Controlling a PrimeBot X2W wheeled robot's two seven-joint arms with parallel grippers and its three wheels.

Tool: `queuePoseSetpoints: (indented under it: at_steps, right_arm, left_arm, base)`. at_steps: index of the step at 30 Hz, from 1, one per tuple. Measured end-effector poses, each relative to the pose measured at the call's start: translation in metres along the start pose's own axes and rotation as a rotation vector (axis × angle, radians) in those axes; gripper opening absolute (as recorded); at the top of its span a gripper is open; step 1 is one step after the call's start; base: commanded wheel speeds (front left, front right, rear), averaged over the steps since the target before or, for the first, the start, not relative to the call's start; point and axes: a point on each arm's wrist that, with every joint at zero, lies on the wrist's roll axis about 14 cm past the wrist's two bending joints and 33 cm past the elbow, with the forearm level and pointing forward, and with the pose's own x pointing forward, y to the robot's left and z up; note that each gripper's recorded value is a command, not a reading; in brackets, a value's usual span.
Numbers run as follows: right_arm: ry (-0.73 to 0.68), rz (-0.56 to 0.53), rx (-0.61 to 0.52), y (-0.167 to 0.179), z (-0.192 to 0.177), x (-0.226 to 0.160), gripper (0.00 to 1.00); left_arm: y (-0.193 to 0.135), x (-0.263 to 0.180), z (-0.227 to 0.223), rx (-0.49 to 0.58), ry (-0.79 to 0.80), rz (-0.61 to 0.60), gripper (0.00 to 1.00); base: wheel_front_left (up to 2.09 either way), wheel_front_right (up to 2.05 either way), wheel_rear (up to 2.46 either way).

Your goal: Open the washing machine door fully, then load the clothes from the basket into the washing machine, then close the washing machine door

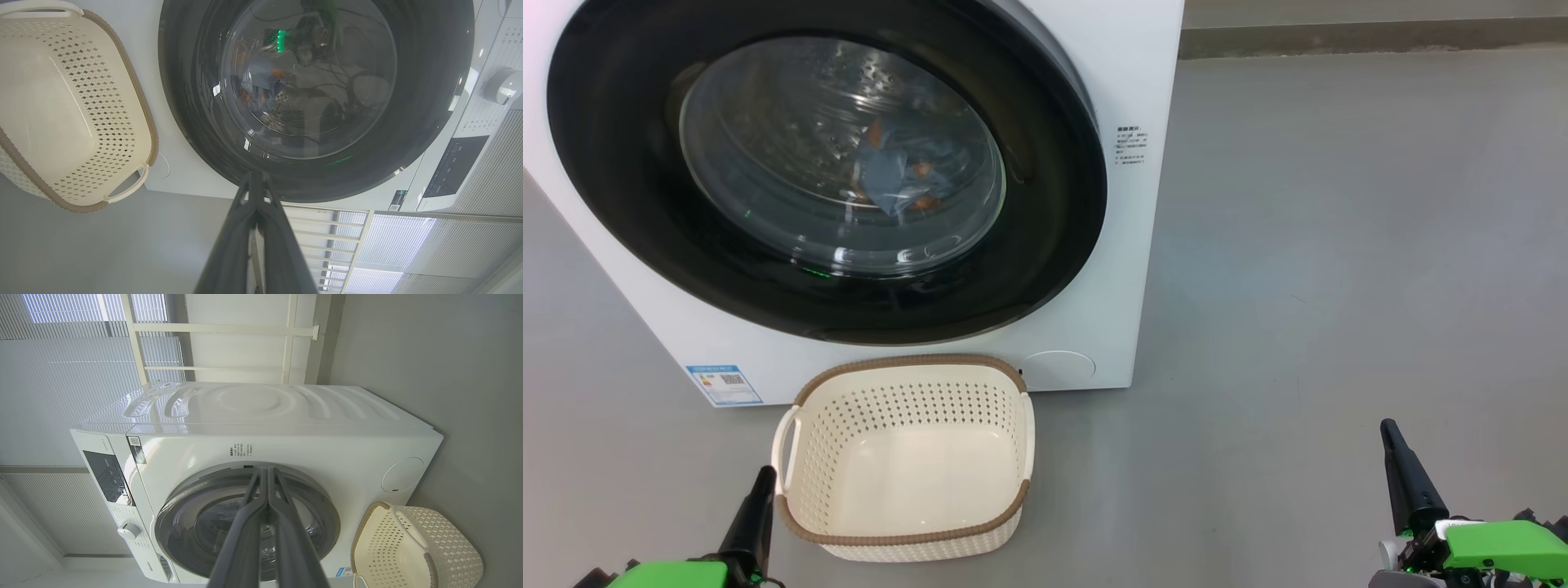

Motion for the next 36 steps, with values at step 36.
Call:
queuePoseSetpoints:
  at_steps: [36]
  right_arm:
    - [0.000, 0.000, 0.002, 0.0000, -0.0003, 0.0000, 0.00]
  left_arm:
    - [-0.0001, 0.0000, 0.0000, -0.001, 0.000, 0.000, 0.00]
  base:
    - [0.00, 0.00, 0.00]
